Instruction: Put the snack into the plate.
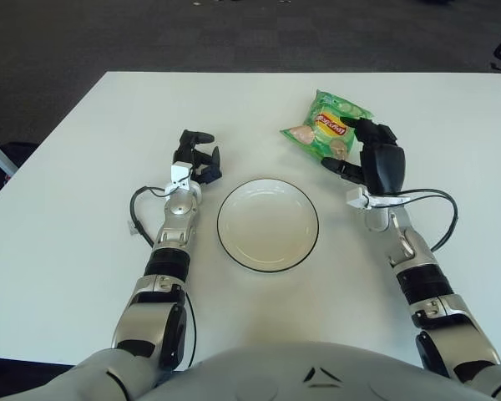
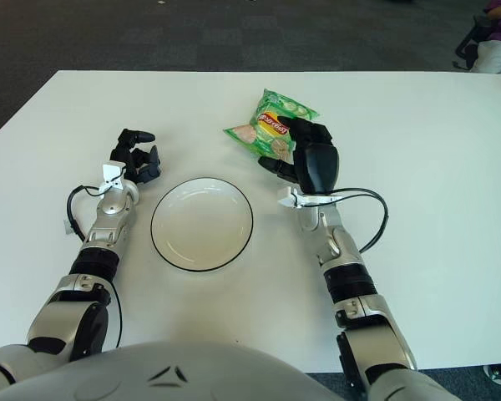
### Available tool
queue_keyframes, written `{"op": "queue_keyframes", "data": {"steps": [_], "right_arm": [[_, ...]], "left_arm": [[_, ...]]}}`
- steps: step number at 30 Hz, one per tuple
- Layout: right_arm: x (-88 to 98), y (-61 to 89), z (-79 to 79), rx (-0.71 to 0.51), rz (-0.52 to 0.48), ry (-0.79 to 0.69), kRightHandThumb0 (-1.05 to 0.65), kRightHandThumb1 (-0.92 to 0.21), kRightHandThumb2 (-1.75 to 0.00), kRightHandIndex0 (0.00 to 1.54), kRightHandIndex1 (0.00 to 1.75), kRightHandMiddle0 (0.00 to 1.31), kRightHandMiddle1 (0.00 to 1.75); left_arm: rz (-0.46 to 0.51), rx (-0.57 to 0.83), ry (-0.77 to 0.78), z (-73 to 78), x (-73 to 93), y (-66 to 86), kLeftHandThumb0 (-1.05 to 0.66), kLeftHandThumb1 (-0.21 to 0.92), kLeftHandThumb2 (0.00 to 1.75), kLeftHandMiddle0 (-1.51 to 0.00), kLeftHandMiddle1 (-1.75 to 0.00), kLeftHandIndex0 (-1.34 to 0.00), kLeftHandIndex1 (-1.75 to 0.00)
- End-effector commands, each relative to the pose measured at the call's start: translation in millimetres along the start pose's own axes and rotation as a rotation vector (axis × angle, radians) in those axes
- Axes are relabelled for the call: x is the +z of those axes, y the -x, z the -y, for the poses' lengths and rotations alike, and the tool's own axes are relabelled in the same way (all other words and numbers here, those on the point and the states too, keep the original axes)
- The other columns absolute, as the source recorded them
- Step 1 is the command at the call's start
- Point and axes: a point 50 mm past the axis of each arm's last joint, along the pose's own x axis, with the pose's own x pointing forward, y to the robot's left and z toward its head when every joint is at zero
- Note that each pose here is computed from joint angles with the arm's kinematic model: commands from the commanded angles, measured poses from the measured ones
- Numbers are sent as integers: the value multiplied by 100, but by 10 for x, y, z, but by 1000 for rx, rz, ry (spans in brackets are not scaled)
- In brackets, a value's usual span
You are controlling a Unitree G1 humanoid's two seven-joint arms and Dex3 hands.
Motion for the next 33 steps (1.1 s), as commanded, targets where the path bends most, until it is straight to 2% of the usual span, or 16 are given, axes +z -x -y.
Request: {"op": "queue_keyframes", "data": {"steps": [1,15,20,33], "right_arm": [[-23,-90,26,16,8,20,-68,-92,-26,33,0,25,21],[-7,-263,-8,137,0,45,-80,-92,-35,6,0,18,10],[-15,-315,-27,194,-9,72,-82,-92,-36,4,0,17,8],[-25,-433,-85,229,-12,83,-82,-92,-36,1,0,16,6]], "left_arm": [[-1,4,-6,4,-2,-12,-1,46,109,-55,-169,-40,-158],[0,3,-4,16,-5,0,-1,46,108,-55,-169,-40,-158],[-1,3,-5,22,-8,4,-1,46,108,-55,-169,-39,-158],[-1,4,-6,30,-11,6,-1,46,107,-56,-168,-39,-158]]}}
